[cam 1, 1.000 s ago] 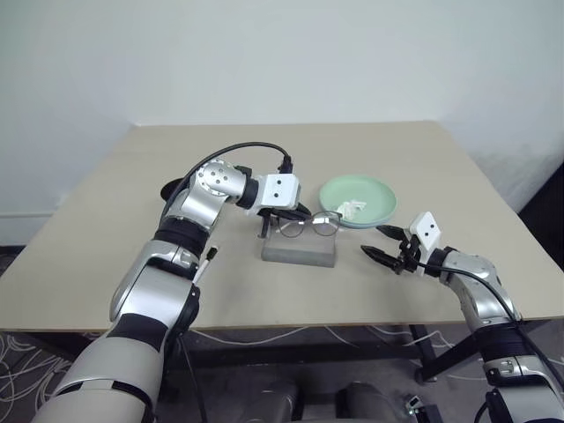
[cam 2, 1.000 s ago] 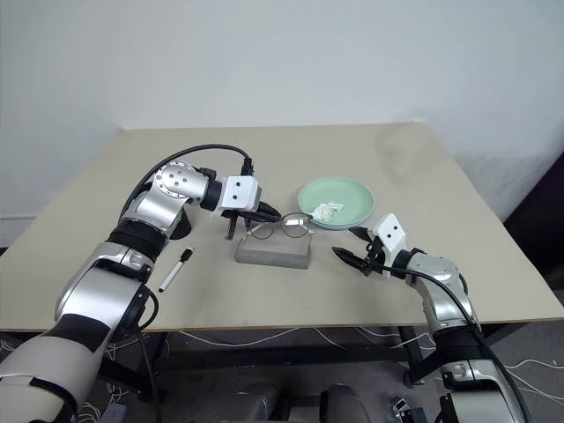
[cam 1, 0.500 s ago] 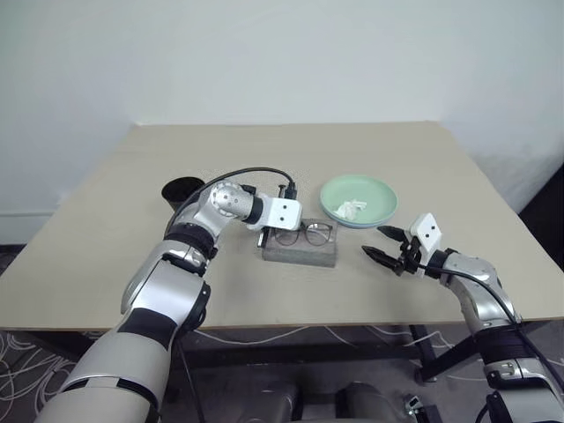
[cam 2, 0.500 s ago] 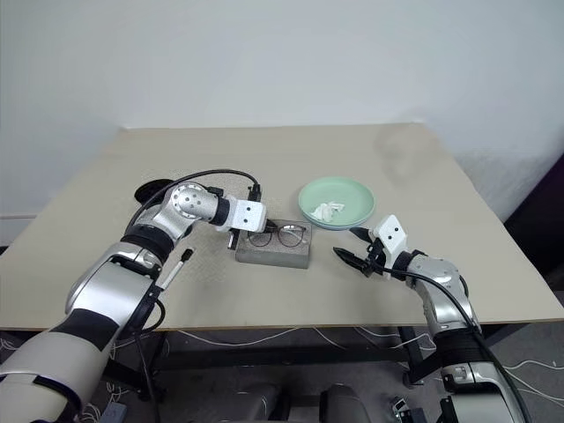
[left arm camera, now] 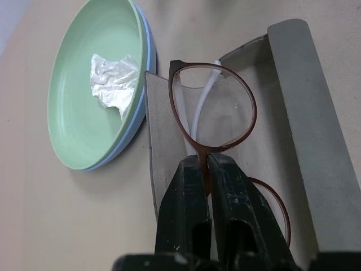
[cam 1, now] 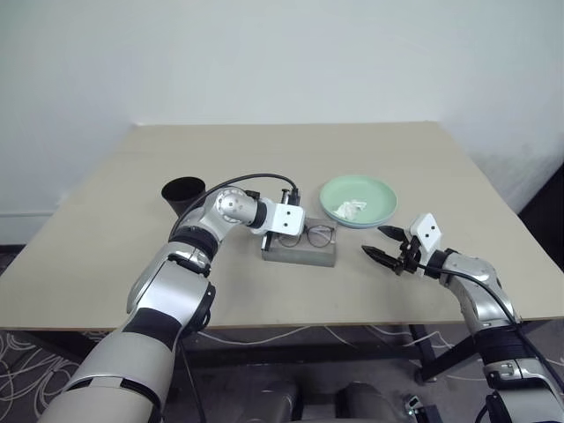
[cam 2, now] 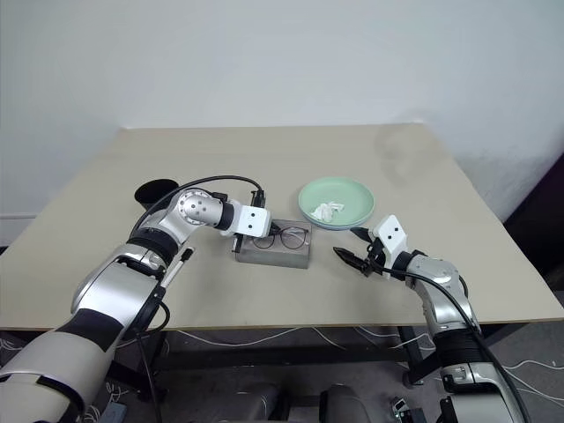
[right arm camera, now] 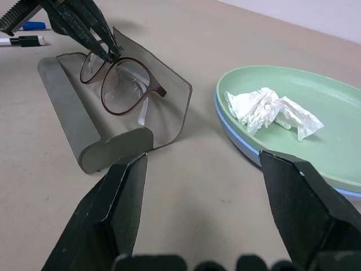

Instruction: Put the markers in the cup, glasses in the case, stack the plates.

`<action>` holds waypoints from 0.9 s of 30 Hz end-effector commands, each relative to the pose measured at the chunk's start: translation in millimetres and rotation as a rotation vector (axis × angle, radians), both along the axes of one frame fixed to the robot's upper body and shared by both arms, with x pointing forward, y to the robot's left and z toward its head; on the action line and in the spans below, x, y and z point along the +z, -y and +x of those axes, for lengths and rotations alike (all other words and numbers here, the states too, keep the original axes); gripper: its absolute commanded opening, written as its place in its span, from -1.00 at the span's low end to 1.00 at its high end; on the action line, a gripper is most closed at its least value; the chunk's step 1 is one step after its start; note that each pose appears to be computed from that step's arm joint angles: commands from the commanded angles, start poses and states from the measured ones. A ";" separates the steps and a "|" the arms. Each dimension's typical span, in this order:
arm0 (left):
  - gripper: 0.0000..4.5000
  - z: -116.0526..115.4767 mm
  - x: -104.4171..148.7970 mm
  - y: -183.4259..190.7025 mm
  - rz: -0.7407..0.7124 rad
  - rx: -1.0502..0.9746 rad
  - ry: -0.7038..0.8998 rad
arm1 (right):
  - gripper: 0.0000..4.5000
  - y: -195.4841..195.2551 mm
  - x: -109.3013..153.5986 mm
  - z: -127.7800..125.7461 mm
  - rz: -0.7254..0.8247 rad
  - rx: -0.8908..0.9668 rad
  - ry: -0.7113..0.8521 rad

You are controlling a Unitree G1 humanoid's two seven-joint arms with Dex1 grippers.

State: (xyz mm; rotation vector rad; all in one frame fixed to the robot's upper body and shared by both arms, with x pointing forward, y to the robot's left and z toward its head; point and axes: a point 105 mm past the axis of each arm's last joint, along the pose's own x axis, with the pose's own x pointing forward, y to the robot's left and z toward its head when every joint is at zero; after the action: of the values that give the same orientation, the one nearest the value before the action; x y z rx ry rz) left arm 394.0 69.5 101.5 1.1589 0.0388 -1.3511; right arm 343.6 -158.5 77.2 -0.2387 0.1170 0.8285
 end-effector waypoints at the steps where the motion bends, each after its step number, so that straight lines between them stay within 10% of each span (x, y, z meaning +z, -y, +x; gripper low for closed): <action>1: -0.99 -1.1 4.9 1.0 -0.009 -0.020 -0.001 | 0.53 -2.1 20.4 3.7 0.015 0.005 0.078; 15: -0.99 -8.6 -4.6 -3.0 0.005 -0.031 -0.086 | 0.53 -1.2 19.8 3.3 0.013 0.002 0.078; 20: -0.30 -4.0 3.6 0.1 -0.034 -0.010 -0.069 | 0.53 -1.2 19.4 3.0 0.012 0.003 0.076; 27: -0.30 3.8 25.7 9.0 -0.132 0.009 -0.021 | 0.53 -1.6 19.1 3.3 0.012 0.005 0.074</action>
State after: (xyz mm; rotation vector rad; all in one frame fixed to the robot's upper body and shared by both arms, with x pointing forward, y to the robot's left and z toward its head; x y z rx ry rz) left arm 387.0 71.3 93.7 1.0491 0.0898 -1.3968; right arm 344.1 -158.9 77.1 -0.2379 0.1160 0.8199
